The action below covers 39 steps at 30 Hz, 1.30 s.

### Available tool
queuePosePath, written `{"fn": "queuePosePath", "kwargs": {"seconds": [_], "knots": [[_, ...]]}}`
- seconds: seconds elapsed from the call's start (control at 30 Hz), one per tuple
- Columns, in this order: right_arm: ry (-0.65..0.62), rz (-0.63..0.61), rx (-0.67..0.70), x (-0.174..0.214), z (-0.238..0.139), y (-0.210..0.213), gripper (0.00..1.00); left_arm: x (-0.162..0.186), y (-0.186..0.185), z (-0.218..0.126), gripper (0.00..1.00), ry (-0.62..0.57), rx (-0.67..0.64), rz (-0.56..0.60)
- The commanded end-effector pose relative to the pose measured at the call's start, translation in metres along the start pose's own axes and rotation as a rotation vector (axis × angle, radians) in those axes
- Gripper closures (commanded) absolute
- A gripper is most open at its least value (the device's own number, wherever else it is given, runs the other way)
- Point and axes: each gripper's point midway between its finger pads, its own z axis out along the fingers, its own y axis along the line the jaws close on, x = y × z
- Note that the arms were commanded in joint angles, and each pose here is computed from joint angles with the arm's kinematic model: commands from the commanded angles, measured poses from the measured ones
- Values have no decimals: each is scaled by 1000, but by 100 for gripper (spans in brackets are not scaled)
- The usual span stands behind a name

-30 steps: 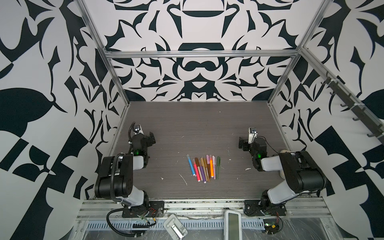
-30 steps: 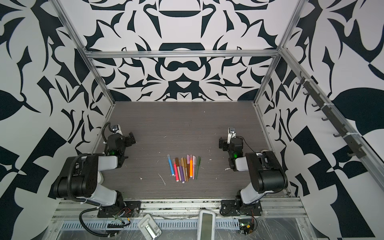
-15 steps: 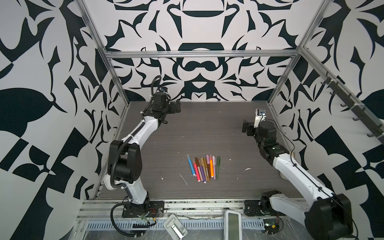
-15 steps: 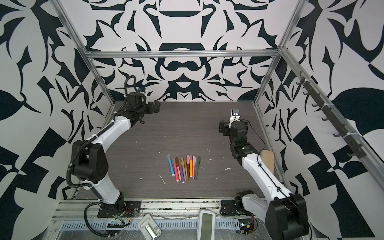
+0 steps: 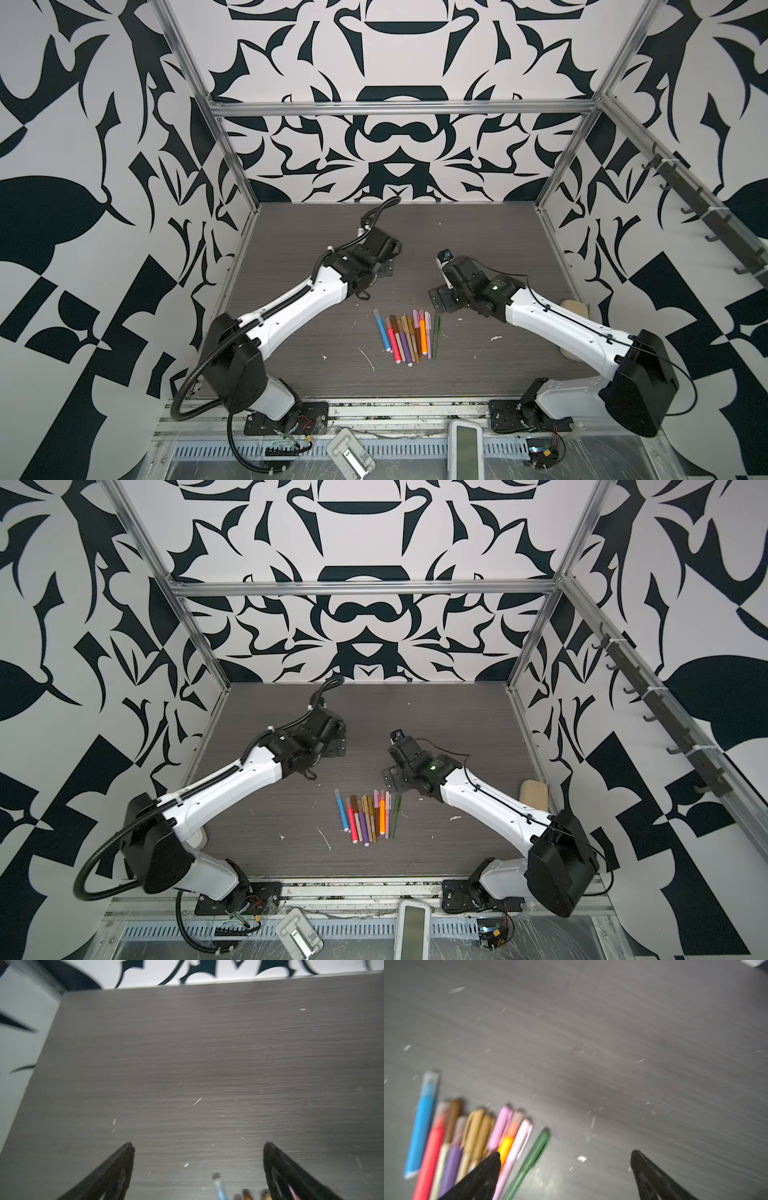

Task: Open the pen caps
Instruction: 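Grasp the green pen barrel with the right gripper while the left arm approaches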

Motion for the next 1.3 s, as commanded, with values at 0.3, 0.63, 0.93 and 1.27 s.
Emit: {"fn": "queuePosePath", "kwargs": {"seconds": [0.3,0.63,0.93,1.27], "knots": [[374,453,-75,104,-7,33,24,73,68,-43,1,12,72,-416],[430,499,-68,128,1,46,41,94,55,-48,1,50,238,-489],[462,489,-78,122,21,60,61,105,46,-41,0,65,301,-623],[514,439,-47,109,42,73,70,125,59,-41,1,104,265,-633]]}}
